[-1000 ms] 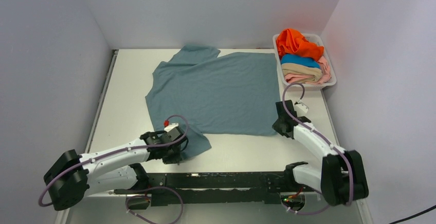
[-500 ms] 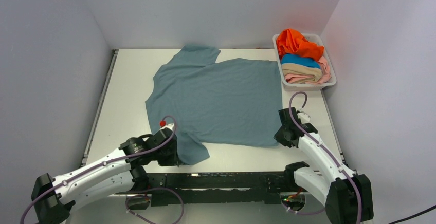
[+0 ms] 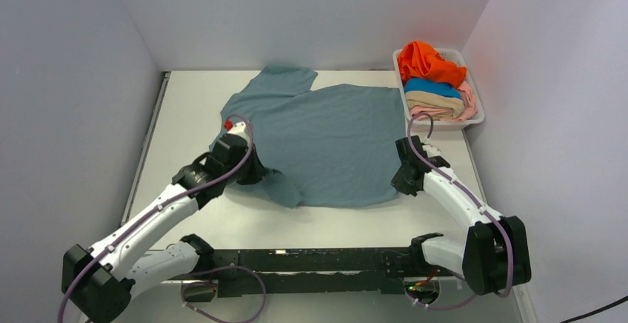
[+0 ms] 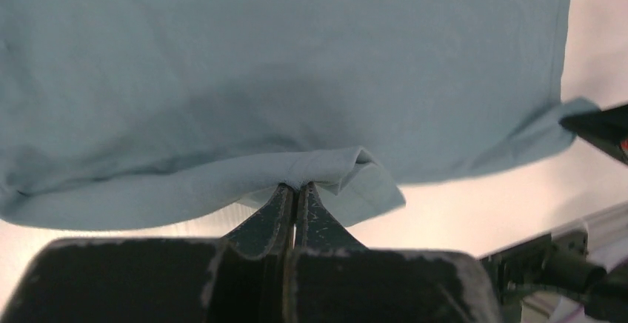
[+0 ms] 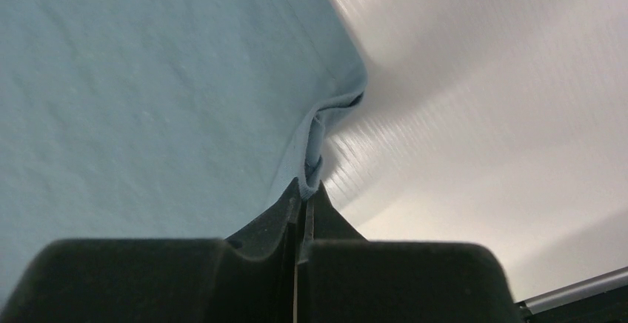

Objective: Fold and stack the t-shirts
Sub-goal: Fold the flattened tshirt in 1/3 of the way

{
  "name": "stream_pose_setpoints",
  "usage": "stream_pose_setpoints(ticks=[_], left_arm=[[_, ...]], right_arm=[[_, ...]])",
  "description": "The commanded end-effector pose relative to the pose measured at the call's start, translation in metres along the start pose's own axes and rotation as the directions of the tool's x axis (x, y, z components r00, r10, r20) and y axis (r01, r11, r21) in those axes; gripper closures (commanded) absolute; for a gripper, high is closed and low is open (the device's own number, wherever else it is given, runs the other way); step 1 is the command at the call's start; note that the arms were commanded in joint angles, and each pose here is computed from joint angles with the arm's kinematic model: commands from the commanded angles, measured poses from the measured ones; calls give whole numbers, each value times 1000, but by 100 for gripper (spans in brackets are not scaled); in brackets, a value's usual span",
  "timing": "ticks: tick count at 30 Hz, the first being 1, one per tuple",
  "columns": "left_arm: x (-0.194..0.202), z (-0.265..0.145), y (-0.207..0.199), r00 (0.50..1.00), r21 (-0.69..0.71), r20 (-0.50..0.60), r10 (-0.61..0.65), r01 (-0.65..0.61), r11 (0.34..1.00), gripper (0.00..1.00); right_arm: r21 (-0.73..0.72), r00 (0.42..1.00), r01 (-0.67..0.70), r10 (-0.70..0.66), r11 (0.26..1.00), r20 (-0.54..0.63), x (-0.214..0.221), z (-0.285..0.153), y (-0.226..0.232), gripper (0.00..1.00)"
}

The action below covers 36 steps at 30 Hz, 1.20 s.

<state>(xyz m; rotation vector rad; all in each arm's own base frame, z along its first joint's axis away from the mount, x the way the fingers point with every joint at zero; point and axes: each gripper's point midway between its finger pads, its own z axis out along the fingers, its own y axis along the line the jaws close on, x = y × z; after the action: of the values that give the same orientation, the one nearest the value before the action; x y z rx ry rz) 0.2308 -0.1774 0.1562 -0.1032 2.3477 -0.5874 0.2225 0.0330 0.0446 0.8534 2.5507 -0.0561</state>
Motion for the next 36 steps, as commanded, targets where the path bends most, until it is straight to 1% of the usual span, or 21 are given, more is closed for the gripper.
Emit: stream_pose_setpoints(ticks=[1,3,6,12,15,22,26,32,35,36], left_arm=[[-62,3,0,987,-19,153,46,-43,999,100],[-81,6,7,981,-47,187,41,-33,998,100],[-103,13,19,977,-88,209,40,-22,996,100],[-134,32,36,975,-98,211,69,-50,994,100],[-146,42,36,972,-66,203,114,-102,993,100],[-179,62,44,954,-45,221,202,-197,979,100],[-192,74,47,942,-58,220,252,-245,968,100],[-200,96,67,952,-102,188,240,-224,969,100],[-202,113,76,963,-94,165,211,-197,976,100],[-205,119,78,966,-90,159,204,-191,977,97]], right_arm=[[-7,996,-8,8,1000,94,-38,-5,21,100],[13,996,-1,0,1000,91,-43,-2,25,100],[35,995,2,-5,999,102,-54,-1,29,100],[102,989,-21,5,995,149,-79,3,32,100],[118,989,-21,3,993,148,-87,7,37,100],[147,987,-26,3,989,159,-103,18,47,100],[144,985,-41,16,989,172,-108,23,50,100],[127,977,-57,30,990,209,-118,33,58,98],[135,979,-36,8,990,203,-128,33,65,93],[146,979,-31,1,989,204,-130,32,66,91]])
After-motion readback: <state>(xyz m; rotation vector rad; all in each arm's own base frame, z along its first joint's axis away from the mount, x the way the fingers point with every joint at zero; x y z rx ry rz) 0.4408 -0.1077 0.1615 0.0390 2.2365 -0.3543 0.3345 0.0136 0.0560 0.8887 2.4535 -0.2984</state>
